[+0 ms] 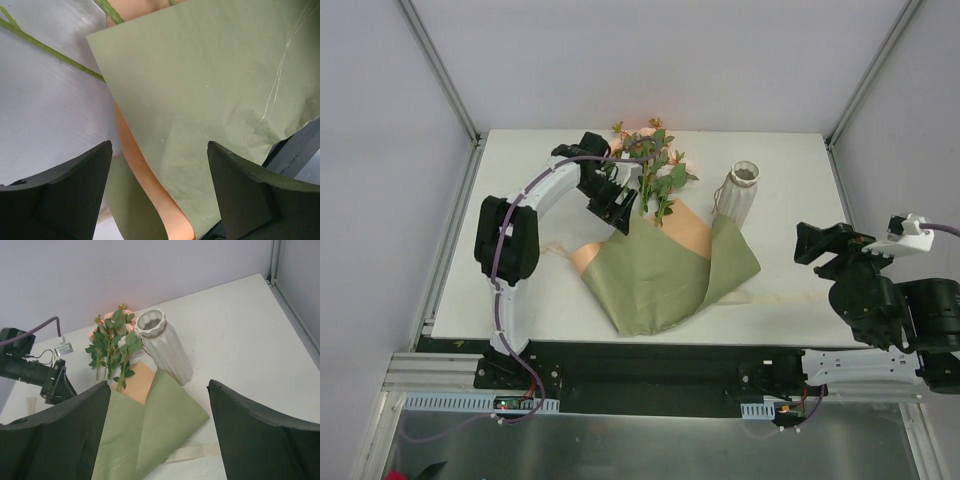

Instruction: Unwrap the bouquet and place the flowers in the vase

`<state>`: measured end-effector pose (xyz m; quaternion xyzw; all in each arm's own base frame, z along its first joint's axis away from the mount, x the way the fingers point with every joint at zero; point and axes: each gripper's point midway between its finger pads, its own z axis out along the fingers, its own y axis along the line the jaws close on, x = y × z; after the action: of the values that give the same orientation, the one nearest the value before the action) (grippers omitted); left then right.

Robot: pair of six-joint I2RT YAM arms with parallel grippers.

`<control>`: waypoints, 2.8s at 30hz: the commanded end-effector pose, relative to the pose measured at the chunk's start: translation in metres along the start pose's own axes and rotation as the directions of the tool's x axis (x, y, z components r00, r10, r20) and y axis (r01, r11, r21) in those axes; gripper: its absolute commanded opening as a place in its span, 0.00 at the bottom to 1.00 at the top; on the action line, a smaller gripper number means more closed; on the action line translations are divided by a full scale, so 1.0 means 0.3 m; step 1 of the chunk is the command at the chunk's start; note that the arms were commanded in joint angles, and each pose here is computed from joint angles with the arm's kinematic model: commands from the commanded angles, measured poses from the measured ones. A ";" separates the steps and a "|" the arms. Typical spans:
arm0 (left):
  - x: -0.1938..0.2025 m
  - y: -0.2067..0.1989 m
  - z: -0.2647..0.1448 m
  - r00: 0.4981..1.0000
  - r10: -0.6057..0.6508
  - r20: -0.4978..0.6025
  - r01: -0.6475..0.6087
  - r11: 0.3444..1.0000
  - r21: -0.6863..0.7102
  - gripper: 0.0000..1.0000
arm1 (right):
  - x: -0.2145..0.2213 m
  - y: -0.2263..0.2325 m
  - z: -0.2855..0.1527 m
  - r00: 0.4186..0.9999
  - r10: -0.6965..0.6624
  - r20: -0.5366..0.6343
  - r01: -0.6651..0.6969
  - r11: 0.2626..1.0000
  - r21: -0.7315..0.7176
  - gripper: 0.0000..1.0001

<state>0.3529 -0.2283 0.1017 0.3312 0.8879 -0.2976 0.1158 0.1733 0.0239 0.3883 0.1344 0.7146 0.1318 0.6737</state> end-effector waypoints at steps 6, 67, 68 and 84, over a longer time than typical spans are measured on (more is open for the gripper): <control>-0.025 0.037 0.056 1.000 0.011 -0.020 -0.010 1.000 0.021 0.75 | -0.052 0.026 0.010 0.984 -0.152 0.094 0.148 0.988 0.043 0.81; 0.585 -0.935 -0.568 0.674 0.732 0.097 -0.691 0.579 0.433 0.78 | 0.943 0.319 -0.143 0.449 -0.311 -0.838 0.058 0.946 -0.320 0.72; 0.528 -0.934 -0.607 0.686 0.711 0.158 -0.706 0.596 0.384 0.80 | 0.948 0.313 -0.168 0.453 -0.338 -0.825 0.075 0.936 -0.343 0.72; 0.244 -0.149 -0.395 0.997 0.037 0.070 -0.027 0.991 -0.134 0.84 | 0.845 0.519 0.452 0.606 -0.343 -0.718 0.184 0.938 -0.293 0.65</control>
<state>0.2458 -0.1791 0.2289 0.3923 0.8371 -0.3362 0.1800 0.2416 0.2446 0.2118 -0.0959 0.9323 0.1507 0.3145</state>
